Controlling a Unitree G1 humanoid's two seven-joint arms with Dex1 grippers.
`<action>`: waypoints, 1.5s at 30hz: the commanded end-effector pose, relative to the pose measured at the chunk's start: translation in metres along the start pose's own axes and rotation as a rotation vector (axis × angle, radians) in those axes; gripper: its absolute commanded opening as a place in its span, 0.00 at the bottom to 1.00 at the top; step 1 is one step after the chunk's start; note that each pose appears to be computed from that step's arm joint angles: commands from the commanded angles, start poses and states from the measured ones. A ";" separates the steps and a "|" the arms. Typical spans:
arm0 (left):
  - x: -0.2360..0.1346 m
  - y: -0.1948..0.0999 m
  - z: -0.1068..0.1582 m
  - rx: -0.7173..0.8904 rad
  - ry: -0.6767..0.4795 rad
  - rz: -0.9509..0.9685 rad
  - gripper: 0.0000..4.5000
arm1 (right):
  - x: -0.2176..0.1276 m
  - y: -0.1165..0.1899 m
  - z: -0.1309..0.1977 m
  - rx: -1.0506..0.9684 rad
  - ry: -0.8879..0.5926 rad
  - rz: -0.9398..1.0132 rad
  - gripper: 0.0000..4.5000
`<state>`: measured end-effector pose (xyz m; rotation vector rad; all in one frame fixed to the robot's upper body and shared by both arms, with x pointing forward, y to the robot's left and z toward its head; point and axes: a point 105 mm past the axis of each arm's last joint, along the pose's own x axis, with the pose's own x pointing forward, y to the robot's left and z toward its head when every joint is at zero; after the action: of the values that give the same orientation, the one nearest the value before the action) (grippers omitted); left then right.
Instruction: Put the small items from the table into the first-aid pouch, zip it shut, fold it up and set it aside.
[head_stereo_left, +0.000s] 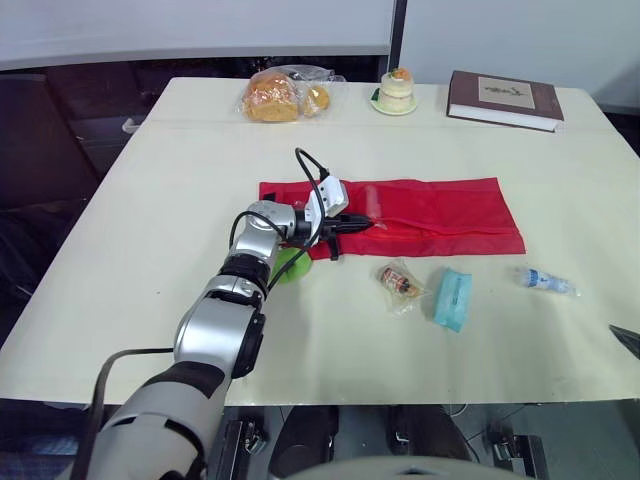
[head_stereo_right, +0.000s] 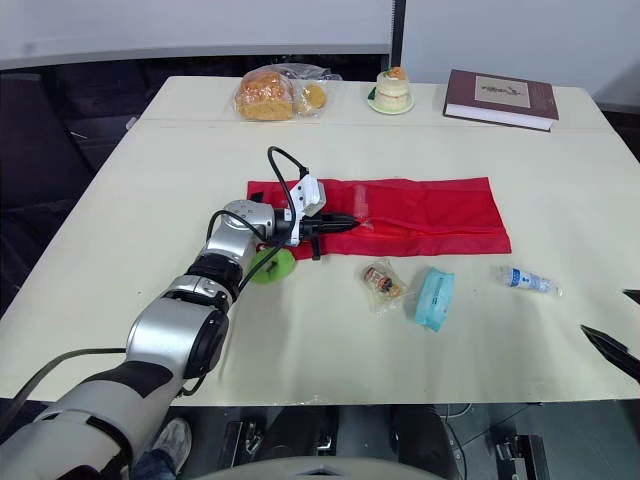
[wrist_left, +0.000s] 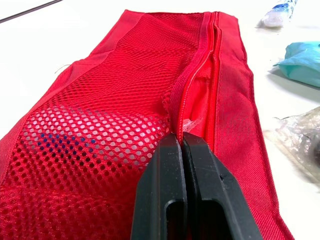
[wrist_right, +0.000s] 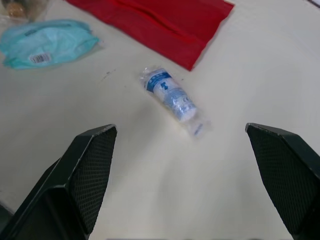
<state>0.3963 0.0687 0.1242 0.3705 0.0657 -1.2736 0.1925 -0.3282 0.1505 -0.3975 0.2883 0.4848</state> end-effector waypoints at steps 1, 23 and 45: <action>0.004 0.003 0.016 0.051 -0.026 -0.006 0.00 | 0.030 -0.007 -0.009 -0.025 0.053 0.005 0.98; 0.010 0.001 0.022 0.066 -0.030 -0.032 0.00 | 0.082 -0.005 -0.020 -0.042 0.146 0.219 0.70; 0.029 -0.011 0.035 0.077 -0.098 -0.078 0.00 | 0.133 0.035 0.070 0.154 -0.035 0.166 0.01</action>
<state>0.3879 0.0327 0.1288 0.3497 0.0192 -1.3642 0.3039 -0.2323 0.1488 -0.2351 0.3200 0.6030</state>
